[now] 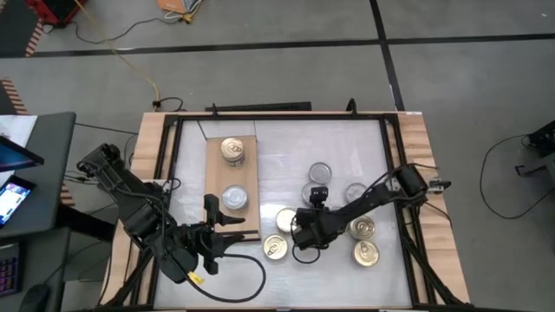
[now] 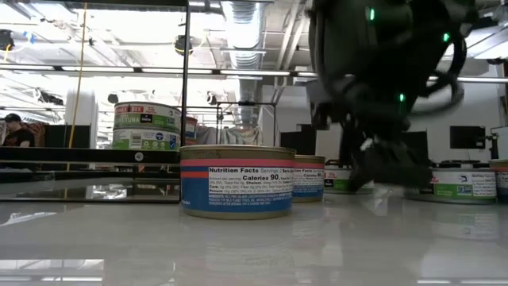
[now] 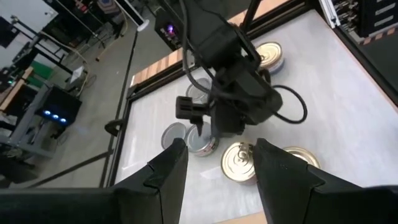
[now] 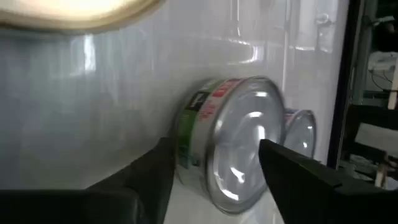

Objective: Stack canned seafood by type on shelf
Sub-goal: Stack the green tuna can on top of the other green tuna can on the shelf

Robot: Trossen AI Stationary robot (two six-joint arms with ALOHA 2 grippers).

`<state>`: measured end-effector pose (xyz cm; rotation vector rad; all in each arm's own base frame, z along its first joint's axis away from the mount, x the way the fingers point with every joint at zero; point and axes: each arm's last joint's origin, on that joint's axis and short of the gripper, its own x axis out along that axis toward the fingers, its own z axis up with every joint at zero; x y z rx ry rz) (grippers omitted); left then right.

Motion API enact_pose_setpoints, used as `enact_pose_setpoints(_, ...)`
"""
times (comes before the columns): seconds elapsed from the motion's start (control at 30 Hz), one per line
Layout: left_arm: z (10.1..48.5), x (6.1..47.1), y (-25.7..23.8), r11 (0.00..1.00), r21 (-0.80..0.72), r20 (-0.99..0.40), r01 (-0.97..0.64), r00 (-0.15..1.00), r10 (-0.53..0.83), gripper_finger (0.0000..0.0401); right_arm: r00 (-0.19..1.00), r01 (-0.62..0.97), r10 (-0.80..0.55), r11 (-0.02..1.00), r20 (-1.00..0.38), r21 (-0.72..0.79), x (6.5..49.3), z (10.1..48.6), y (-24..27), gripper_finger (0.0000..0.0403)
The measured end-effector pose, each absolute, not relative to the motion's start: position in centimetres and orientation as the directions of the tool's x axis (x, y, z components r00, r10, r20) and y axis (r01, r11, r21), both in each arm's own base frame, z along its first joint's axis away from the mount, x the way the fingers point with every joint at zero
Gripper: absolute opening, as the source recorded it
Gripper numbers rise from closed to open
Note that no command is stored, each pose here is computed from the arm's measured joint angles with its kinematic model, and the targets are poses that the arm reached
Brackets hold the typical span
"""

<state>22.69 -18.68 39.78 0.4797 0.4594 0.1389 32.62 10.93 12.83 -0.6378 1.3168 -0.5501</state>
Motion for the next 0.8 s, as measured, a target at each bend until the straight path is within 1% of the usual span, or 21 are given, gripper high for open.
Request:
enact_pose_setpoints(0.13, 39.8, 22.7, -18.7, 0.878, 0.478, -0.39, -0.029, 0.889, 0.241, 0.0173, 0.161, 0.031, -0.713, 0.694, -0.682, -0.719, 32.5, 11.7, 11.4, 0.021)
enact_pose_setpoints(0.33, 39.8, 22.7, -18.6, 0.873, 0.485, -0.38, -0.045, 0.888, 0.257, 0.0173, 0.194, 0.078, -0.724, 0.684, -0.661, -0.726, 31.7, 11.1, 13.1, 0.0102)
enact_pose_setpoints(0.43, 39.8, 22.7, -18.6, 0.873, 0.485, -0.38, -0.045, 0.888, 0.257, 0.0173, 0.21, 0.083, -0.729, 0.677, -0.651, -0.731, 31.2, 11.1, 13.8, 0.0065)
enact_pose_setpoints(0.53, 39.8, 22.7, -18.6, 0.875, 0.481, -0.381, -0.046, 0.888, 0.257, 0.0173, 0.216, 0.091, -0.729, 0.678, -0.65, -0.73, 30.8, 11.1, 14.3, 0.0051)
enact_pose_setpoints(0.8, 39.8, 22.7, -18.6, 0.876, 0.479, -0.381, -0.047, 0.888, 0.256, 0.0173, 0.245, 0.128, -0.712, 0.696, -0.658, -0.706, 29.9, 11.1, 16.0, 0.0048)
